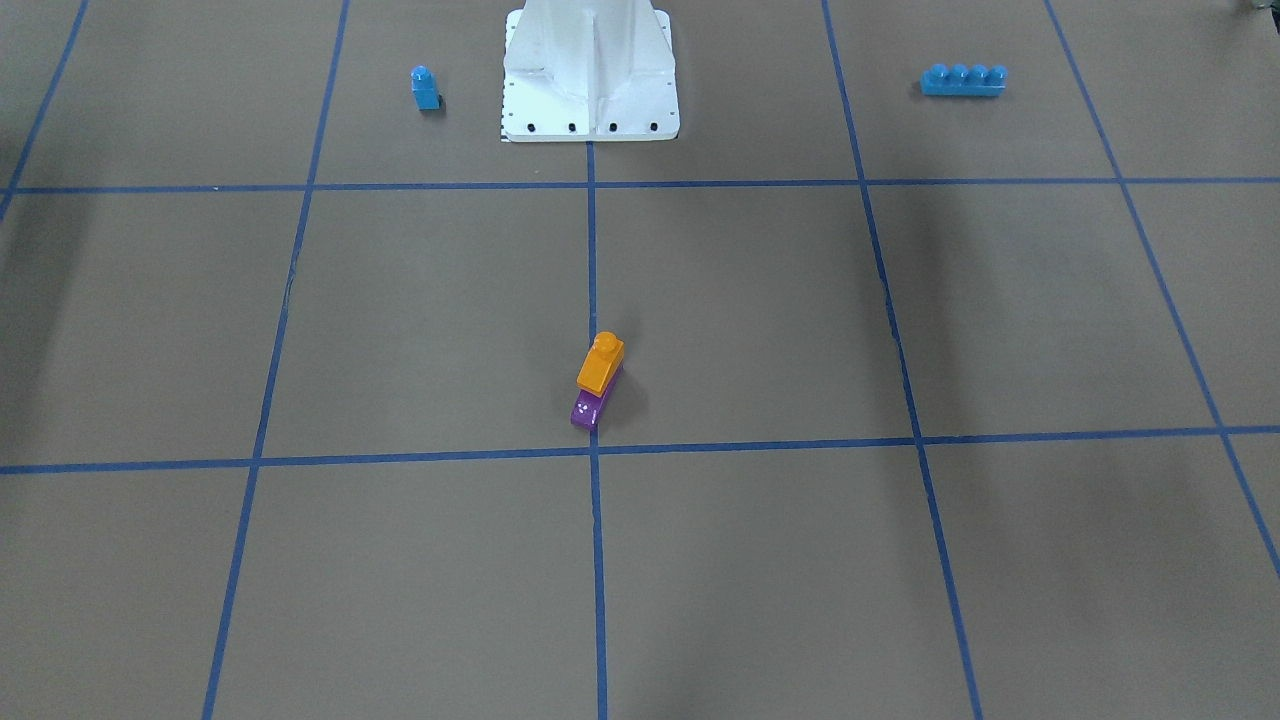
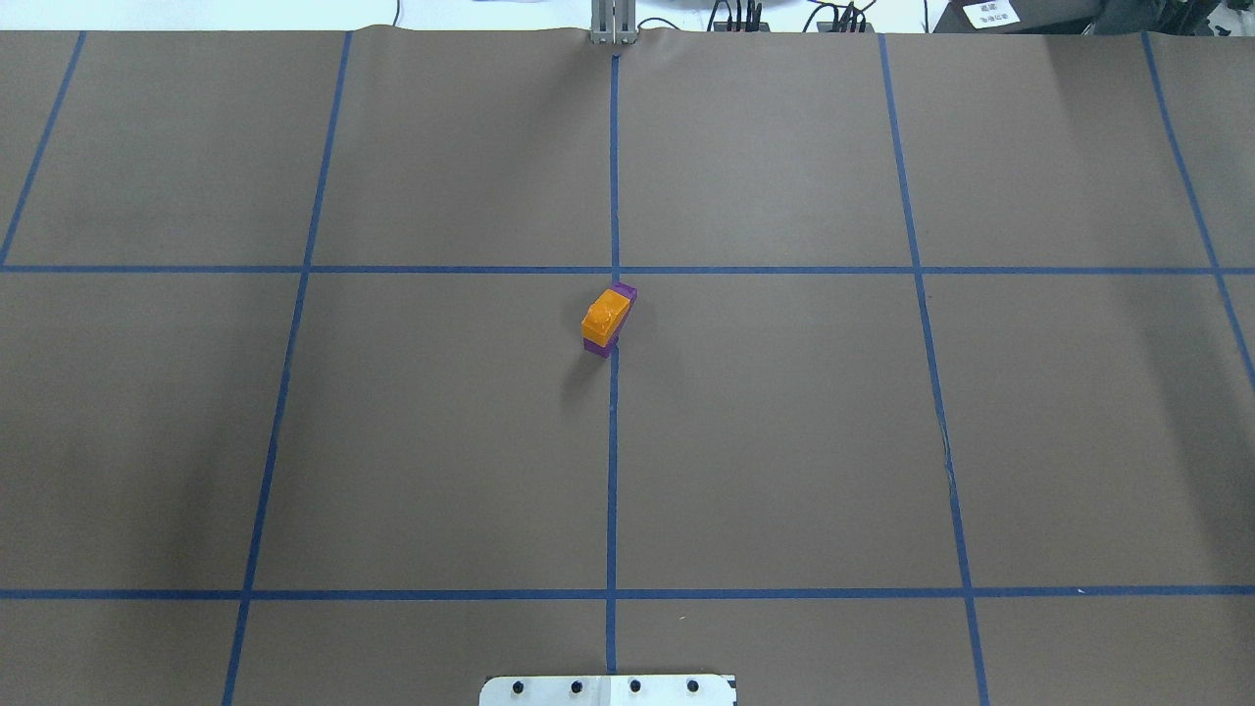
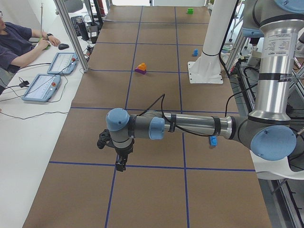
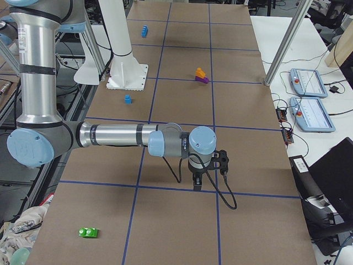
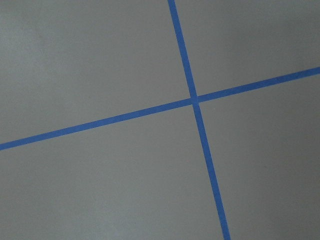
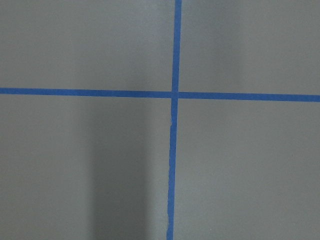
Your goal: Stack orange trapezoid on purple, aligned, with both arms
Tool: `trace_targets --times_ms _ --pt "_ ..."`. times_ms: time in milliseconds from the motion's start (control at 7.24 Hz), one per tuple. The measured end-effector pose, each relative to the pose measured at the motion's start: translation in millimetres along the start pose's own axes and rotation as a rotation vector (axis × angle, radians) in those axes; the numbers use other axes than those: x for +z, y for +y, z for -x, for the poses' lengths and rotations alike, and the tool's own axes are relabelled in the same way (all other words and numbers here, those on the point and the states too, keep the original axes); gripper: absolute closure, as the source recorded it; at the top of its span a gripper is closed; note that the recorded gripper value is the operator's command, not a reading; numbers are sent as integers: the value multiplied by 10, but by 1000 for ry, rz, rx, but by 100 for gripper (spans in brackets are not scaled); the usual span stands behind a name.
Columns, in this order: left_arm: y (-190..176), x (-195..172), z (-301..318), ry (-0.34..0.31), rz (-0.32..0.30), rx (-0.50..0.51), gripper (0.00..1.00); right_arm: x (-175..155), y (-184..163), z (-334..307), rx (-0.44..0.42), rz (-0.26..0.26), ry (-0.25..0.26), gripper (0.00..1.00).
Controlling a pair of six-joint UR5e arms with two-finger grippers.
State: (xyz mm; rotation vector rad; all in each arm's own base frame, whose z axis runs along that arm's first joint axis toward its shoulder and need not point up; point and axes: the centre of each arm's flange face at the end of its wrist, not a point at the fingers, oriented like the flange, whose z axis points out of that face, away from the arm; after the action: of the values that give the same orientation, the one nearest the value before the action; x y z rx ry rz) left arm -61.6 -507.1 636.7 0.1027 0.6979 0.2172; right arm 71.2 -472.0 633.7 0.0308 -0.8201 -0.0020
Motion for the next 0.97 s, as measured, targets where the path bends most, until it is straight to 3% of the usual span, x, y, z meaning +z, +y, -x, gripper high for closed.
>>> trace_targets --times_ms 967 --pt "-1 3 -1 1 1 -17 0 -13 2 16 -2 -3 -1 0"
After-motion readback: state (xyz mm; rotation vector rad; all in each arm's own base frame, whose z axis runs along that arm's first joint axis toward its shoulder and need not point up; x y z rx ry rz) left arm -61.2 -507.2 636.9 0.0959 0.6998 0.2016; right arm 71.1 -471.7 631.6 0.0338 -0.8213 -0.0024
